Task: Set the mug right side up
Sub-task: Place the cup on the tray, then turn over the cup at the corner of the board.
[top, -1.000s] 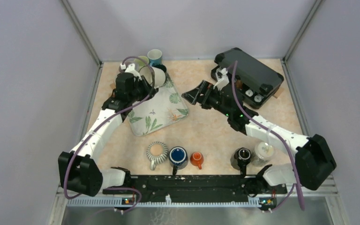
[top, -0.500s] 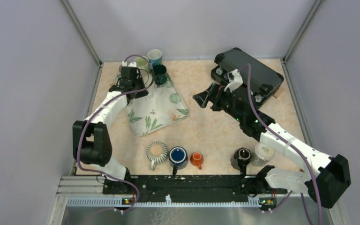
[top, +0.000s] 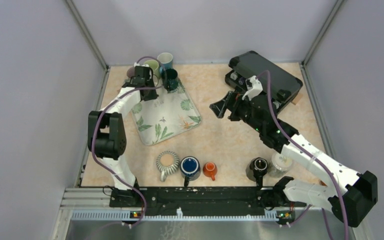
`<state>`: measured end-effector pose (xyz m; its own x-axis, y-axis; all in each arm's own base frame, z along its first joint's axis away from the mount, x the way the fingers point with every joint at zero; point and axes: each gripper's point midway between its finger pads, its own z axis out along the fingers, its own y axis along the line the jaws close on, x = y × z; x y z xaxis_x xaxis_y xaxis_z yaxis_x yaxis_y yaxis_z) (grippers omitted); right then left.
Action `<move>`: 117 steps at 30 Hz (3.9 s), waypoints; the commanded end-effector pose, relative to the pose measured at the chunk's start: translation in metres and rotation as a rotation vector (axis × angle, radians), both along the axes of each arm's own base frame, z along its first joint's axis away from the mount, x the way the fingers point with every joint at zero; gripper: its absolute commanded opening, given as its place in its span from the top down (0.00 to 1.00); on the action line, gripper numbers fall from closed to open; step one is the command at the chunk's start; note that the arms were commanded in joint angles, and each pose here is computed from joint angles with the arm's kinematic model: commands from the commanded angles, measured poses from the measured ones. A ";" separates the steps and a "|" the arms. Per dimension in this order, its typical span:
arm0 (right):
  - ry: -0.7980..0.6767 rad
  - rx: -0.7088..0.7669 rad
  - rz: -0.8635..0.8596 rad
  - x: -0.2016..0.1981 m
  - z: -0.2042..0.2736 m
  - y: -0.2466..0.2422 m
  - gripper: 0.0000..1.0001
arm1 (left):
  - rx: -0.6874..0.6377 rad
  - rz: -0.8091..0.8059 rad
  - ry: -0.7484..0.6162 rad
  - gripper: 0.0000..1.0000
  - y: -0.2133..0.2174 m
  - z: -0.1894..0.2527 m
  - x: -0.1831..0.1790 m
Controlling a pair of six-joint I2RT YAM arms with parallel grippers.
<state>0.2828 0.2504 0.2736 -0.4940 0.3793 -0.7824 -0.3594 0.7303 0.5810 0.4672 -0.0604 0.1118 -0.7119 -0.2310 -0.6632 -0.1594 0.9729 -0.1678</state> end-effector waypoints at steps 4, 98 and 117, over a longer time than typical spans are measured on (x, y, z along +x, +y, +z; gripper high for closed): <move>-0.055 0.018 0.000 -0.004 0.022 -0.003 0.01 | 0.042 0.019 -0.106 1.00 0.007 0.031 0.039; 0.940 -0.719 -0.055 -0.201 -0.121 -0.139 0.01 | -0.410 -0.692 -0.216 0.02 -0.165 0.122 -0.153; 0.872 -0.591 -0.142 -0.172 -0.188 -0.115 0.01 | -0.415 -0.698 -0.221 0.02 -0.165 0.123 -0.155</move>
<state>0.0801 0.1164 0.0859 -0.9827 0.1182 -0.1423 0.1092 0.9916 0.0692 0.3125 -0.2233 0.2186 -0.6947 -0.0308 -0.7186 0.4897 0.7115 -0.5040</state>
